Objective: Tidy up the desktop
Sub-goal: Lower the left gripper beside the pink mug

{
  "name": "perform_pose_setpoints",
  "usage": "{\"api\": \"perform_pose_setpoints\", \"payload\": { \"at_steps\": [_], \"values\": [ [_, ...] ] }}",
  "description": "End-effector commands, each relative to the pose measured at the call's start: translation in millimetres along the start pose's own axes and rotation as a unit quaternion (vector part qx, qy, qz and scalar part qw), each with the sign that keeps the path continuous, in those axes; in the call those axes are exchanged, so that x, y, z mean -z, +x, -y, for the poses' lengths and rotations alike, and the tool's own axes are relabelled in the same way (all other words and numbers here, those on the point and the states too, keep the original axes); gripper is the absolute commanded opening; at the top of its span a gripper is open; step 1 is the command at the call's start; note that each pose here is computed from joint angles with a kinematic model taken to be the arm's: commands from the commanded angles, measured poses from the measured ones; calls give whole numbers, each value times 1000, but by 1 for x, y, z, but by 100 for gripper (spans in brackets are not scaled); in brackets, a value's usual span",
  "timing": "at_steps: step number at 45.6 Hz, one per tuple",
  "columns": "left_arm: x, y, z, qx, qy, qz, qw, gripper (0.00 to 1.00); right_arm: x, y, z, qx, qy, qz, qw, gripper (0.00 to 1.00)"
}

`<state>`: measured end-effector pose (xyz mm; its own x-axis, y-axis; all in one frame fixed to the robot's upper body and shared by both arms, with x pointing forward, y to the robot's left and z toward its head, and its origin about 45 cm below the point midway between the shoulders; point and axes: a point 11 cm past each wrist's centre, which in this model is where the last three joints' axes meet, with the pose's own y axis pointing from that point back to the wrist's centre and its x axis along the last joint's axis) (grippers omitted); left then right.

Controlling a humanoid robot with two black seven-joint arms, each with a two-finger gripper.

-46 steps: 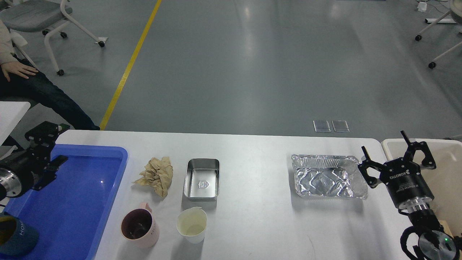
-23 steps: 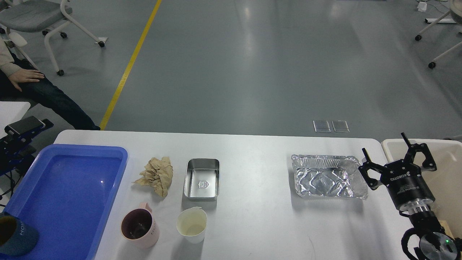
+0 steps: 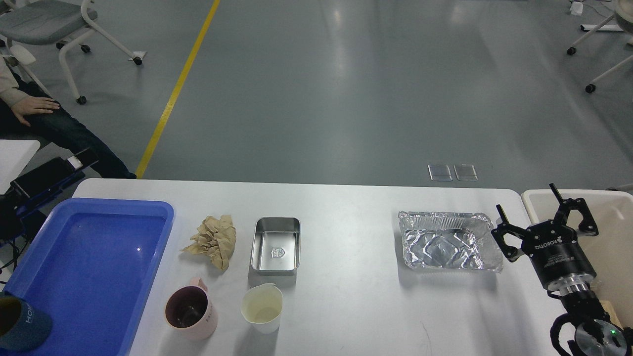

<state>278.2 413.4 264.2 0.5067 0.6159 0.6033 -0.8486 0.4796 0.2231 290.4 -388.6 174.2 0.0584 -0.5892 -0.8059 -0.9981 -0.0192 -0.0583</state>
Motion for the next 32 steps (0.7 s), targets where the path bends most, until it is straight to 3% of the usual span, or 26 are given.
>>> {"api": "perform_pose_setpoints", "payload": {
  "at_steps": [1,11,32],
  "values": [
    [24,-27,-16,40,49,-1,998,97,-7,-1,0,1,-9,2,1000,100],
    [44,-50,-32,115,117,17,986,97,-15,-2,0,3,-20,4,1000,100],
    [43,-22,-47,126,186,25,974,97,-13,2,-1,-4,-22,-1,1000,100]
  ]
}}
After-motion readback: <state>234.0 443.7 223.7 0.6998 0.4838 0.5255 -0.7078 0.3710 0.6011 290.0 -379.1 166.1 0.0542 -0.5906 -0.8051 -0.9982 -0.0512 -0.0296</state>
